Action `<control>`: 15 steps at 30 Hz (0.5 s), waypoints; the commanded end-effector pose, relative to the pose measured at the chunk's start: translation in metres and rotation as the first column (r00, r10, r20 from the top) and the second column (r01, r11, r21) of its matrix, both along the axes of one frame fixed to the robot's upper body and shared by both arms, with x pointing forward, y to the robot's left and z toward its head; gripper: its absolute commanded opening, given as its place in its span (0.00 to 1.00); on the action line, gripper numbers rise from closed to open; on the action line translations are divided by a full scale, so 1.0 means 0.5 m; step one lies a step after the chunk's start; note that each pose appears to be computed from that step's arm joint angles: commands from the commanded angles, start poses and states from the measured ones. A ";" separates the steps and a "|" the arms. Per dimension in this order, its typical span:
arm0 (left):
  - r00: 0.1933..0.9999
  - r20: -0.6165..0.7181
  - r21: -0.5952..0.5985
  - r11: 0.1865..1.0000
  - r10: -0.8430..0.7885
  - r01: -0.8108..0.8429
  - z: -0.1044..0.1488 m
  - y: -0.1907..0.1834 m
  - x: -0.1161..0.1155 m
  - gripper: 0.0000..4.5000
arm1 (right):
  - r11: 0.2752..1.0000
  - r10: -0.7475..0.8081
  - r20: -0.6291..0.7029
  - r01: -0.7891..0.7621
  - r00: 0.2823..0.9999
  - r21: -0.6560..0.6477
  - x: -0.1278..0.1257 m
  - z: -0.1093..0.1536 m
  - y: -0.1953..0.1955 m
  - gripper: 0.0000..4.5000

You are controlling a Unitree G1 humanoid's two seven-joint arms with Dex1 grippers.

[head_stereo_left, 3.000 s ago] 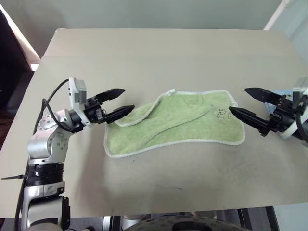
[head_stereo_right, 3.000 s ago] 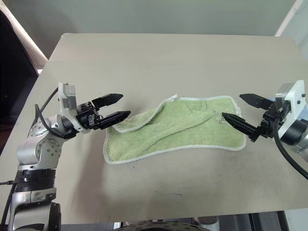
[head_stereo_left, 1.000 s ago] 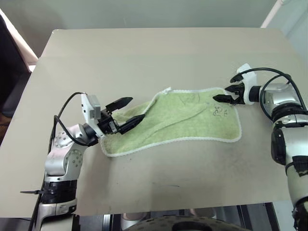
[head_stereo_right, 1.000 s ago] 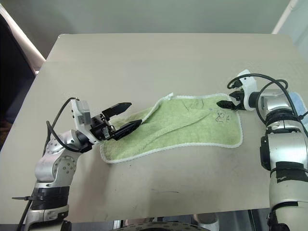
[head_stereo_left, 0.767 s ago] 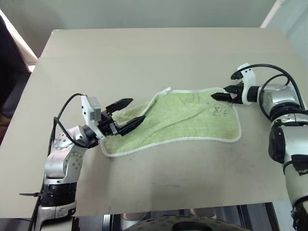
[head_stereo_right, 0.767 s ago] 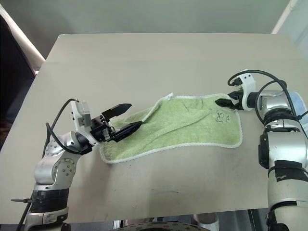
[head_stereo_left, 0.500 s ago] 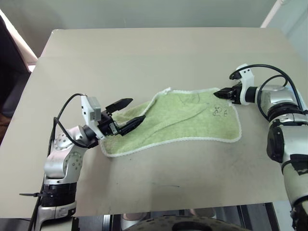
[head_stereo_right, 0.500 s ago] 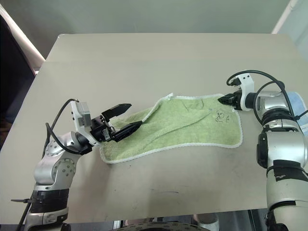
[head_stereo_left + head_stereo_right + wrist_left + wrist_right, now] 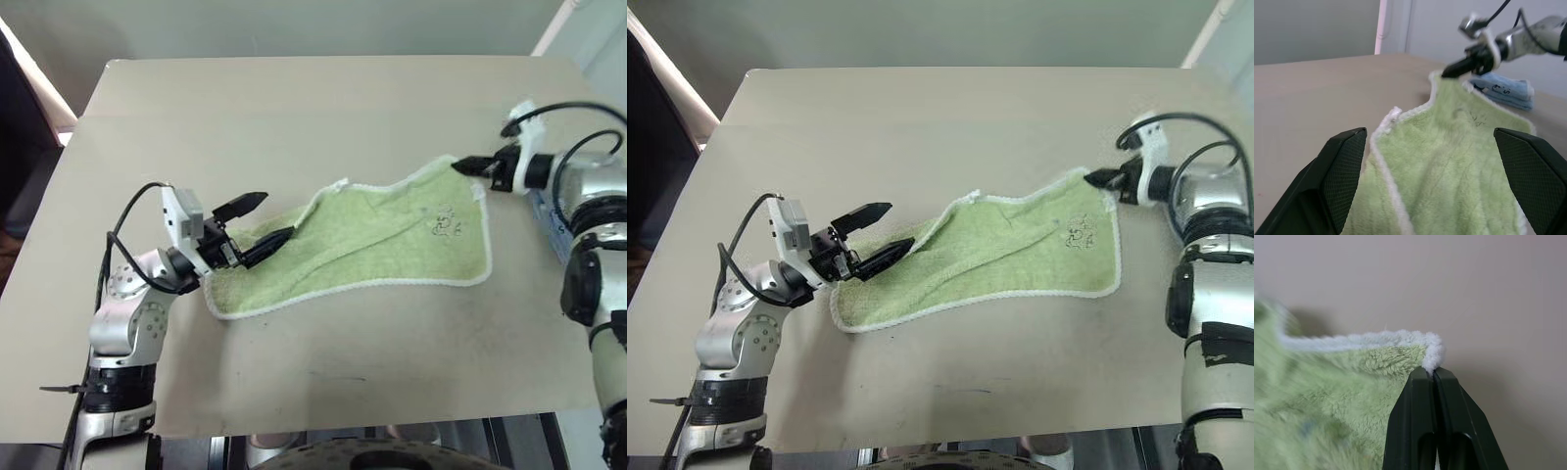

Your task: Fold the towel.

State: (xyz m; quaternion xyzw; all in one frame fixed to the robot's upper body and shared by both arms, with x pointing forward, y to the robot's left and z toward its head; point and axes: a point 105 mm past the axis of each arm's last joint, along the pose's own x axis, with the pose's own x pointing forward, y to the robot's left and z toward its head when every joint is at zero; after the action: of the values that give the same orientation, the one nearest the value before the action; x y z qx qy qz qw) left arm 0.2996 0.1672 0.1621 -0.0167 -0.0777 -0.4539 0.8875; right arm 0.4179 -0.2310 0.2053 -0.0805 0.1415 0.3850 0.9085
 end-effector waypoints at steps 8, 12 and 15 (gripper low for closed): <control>0.999 0.038 0.074 0.997 0.028 -0.030 -0.004 0.029 0.040 1.00 | 0.987 0.156 0.200 -0.161 0.967 0.009 -0.142 0.103 0.049 0.00; 0.999 0.016 0.085 0.995 0.044 -0.045 -0.013 0.047 0.050 1.00 | 0.989 0.142 0.231 -0.146 0.963 0.001 -0.180 0.123 0.057 0.00; 0.999 -0.007 0.123 0.991 0.052 -0.051 -0.026 0.072 0.056 1.00 | 0.992 0.127 0.298 -0.129 0.946 -0.015 -0.220 0.164 0.063 0.00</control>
State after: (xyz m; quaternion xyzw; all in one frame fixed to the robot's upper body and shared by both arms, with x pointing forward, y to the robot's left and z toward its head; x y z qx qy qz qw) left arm 0.3273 0.1939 0.1425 0.0114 -0.0384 -0.4357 0.8992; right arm 0.3227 -0.1997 0.2613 -0.1232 0.0372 0.4371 0.8902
